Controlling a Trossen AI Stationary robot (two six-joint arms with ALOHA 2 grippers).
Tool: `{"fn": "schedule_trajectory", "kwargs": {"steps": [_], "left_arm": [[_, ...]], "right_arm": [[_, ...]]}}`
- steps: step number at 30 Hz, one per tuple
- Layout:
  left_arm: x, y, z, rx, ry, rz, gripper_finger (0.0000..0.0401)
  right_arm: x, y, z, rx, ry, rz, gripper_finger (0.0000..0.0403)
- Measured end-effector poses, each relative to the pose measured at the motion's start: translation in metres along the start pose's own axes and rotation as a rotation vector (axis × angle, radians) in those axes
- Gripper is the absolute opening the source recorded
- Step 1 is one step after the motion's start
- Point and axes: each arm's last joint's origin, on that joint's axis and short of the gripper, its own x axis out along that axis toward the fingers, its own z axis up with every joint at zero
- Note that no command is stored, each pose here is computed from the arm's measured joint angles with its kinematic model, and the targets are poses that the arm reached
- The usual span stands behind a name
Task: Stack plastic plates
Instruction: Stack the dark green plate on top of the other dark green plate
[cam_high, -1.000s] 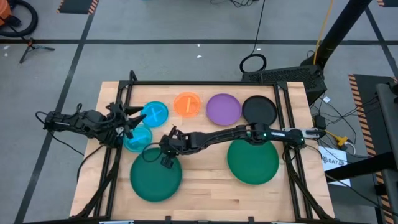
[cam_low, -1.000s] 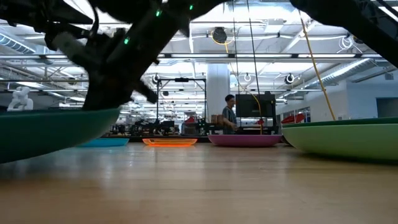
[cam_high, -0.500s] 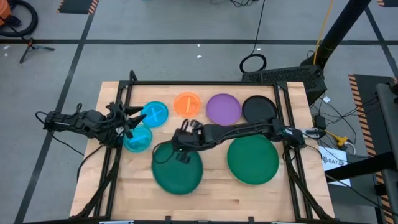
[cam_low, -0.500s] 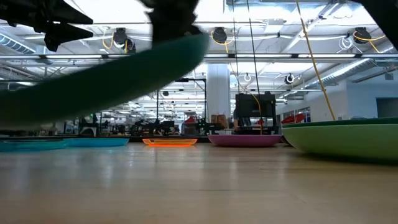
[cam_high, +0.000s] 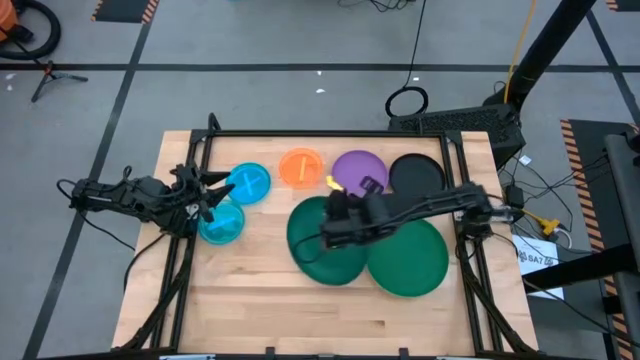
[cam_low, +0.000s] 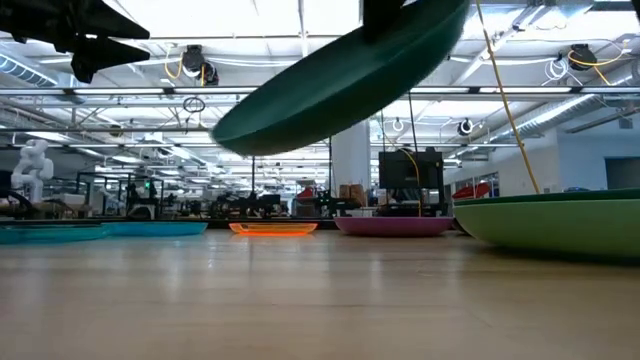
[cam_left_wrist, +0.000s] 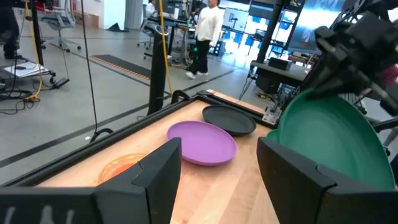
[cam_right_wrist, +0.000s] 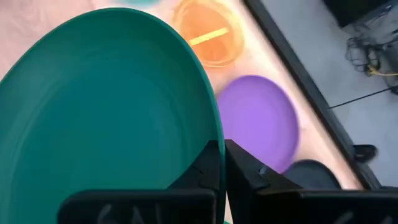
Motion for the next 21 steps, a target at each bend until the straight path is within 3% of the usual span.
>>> {"fn": "schedule_trajectory", "kwargs": {"steps": [7, 21], "left_arm": [[0.0, 0.0, 0.0, -0.002, 0.0, 0.0, 0.0214], [0.0, 0.0, 0.0, -0.01, 0.0, 0.0, 0.0214]], "right_arm": [[-0.01, -0.04, -0.048, 0.136, -0.098, 0.032, 0.0001], [0.055, -0.116, -0.216, 0.586, -0.191, 0.326, 0.0002]]}}
